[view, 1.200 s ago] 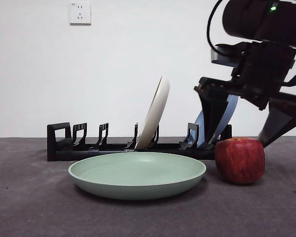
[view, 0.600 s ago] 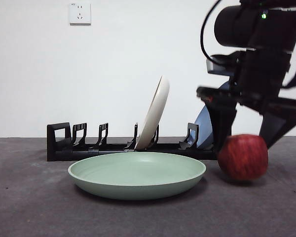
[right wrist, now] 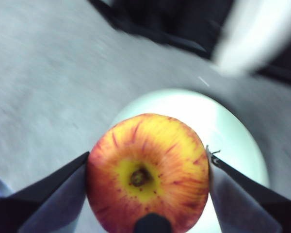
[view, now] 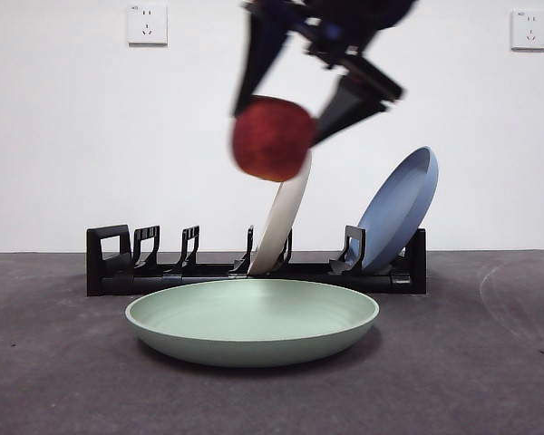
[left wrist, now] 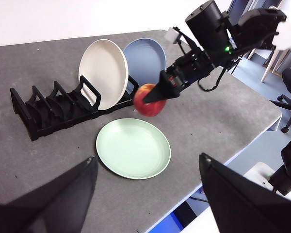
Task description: Take the green plate from the plate rack,put the plate on the table,take the apple from the table,put the apple in the plate
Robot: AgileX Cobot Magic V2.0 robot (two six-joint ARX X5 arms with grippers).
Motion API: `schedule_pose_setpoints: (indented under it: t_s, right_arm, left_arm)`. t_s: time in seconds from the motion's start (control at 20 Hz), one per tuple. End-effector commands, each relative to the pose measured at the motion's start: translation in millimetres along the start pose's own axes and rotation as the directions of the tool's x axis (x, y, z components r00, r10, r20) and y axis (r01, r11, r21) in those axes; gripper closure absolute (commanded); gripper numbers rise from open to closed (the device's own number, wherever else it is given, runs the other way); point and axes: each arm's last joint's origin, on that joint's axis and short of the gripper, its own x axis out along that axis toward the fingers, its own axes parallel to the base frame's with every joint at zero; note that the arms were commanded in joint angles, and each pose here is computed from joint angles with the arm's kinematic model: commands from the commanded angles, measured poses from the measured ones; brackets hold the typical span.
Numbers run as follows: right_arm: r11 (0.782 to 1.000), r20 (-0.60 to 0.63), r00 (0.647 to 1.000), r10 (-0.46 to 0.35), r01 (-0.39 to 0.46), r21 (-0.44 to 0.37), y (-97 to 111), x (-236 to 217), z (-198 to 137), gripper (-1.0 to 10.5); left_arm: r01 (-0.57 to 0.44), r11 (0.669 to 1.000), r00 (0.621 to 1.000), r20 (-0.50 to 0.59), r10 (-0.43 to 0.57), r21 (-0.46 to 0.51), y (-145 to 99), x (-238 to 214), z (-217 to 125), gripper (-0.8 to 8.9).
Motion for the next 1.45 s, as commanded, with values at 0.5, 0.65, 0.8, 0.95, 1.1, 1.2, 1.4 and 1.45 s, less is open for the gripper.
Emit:
schedule_pose_setpoints:
  t_s: [0.5,0.65,0.8,0.95,1.1,1.2,1.4,1.45]
  right_arm:
    - [0.957,-0.078,0.956,-0.282,0.274,-0.098,24.7,79.6,-28.8,9.6]
    - [0.946,-0.128,0.941,-0.314,0.298,-0.126,20.4,91.3,-35.6,9.6]
    - [0.944,-0.159,0.934,-0.321,0.301,-0.136,18.5,96.1,-39.3,9.6]
    - [0.941,-0.178,0.928,-0.328,0.305,-0.144,17.6,97.2,-41.5,9.6]
    - [0.941,-0.192,0.926,-0.324,0.296,-0.164,17.0,98.9,-43.0,9.6]
    - [0.946,-0.207,0.929,-0.308,0.276,-0.169,16.9,101.4,-44.4,9.6]
    - [0.952,-0.216,0.934,-0.283,0.245,-0.184,17.5,102.5,-44.7,9.2]
    - [0.952,-0.219,0.935,-0.279,0.241,-0.186,17.4,102.6,-44.8,8.7]
  left_arm:
    - [-0.005,1.0,1.0,0.0,0.005,-0.011,-0.4,1.4,-0.4,4.64]
    - [-0.006,1.0,1.0,0.0,0.006,-0.011,-0.4,1.4,-0.4,4.64]
    - [-0.006,1.0,1.0,0.0,0.006,-0.011,-0.4,1.4,-0.4,4.64]
    - [-0.006,1.0,1.0,0.0,0.006,-0.011,-0.4,1.4,-0.4,4.64]
    - [-0.006,1.0,1.0,0.0,0.006,-0.011,-0.4,1.4,-0.4,4.64]
    - [-0.005,1.0,1.0,0.0,0.005,-0.011,-0.4,1.4,-0.4,4.64]
    - [-0.005,1.0,1.0,0.0,0.005,-0.011,-0.4,1.4,-0.4,4.64]
    - [-0.005,1.0,1.0,0.0,0.005,-0.011,-0.4,1.4,-0.4,4.64]
